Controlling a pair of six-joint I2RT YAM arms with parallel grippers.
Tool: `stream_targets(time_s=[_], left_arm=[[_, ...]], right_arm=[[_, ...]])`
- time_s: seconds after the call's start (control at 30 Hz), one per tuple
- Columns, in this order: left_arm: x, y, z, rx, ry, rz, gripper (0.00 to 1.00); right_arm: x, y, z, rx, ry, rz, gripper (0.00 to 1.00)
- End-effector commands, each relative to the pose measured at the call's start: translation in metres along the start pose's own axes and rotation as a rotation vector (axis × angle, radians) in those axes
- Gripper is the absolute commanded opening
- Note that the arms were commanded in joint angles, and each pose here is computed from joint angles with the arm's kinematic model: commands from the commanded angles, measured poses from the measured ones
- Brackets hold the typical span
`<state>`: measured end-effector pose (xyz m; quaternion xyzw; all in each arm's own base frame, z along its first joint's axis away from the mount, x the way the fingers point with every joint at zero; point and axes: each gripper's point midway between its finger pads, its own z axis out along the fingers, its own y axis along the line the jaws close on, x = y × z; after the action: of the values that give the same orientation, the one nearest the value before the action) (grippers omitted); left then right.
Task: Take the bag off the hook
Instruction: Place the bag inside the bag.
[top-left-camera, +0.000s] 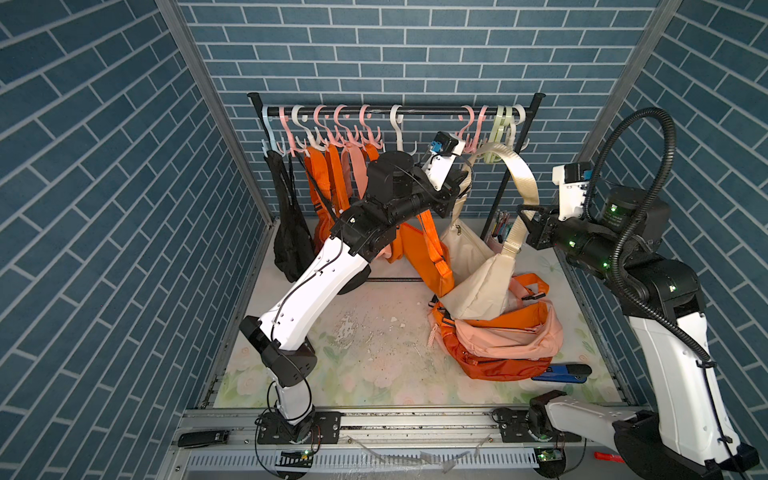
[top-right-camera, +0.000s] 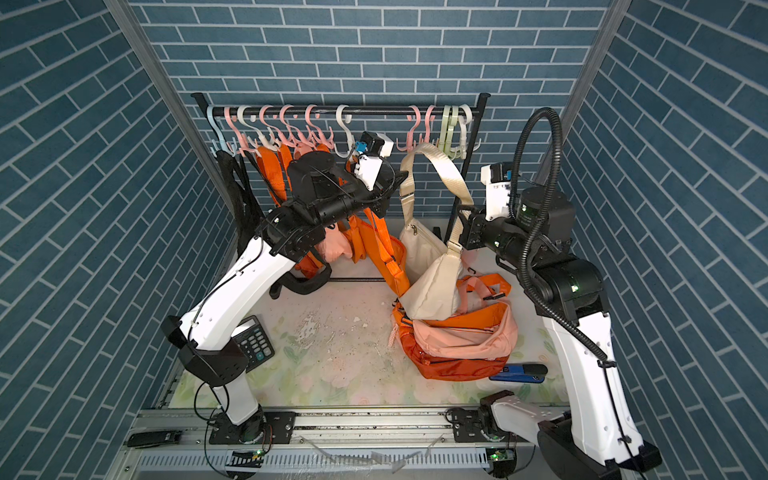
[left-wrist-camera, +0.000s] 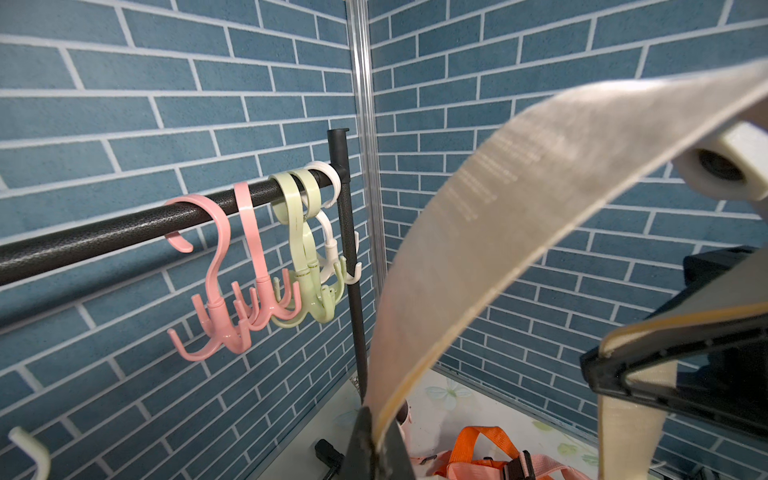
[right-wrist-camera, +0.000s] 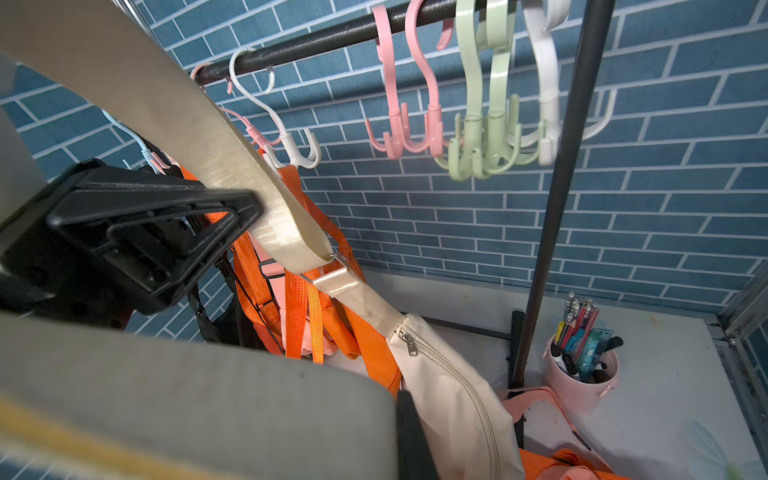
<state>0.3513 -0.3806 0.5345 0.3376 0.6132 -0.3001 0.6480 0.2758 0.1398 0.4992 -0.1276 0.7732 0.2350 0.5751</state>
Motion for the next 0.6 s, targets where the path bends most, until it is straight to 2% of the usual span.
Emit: stream_targets(time_s=[0.0, 0.27, 0.57], left_arm=[[-0.015, -0.002, -0.002, -0.006, -0.037, 0.026, 0.0], [-0.014, -0.012, 0.001, 0.006, -0.03, 0.037, 0.0], [-0.034, -0.019, -0.025, -0.016, -0.059, 0.088, 0.0]], right_arm=[[-0.016, 0.0, -0.026, 0.034, -0.057, -0.05, 0.0], [-0.021, 0.0, -0.041, 0.05, -0.069, -0.059, 0.0], [-0.026, -0.004, -0.067, 0.102, -0.102, -0.057, 0.0]])
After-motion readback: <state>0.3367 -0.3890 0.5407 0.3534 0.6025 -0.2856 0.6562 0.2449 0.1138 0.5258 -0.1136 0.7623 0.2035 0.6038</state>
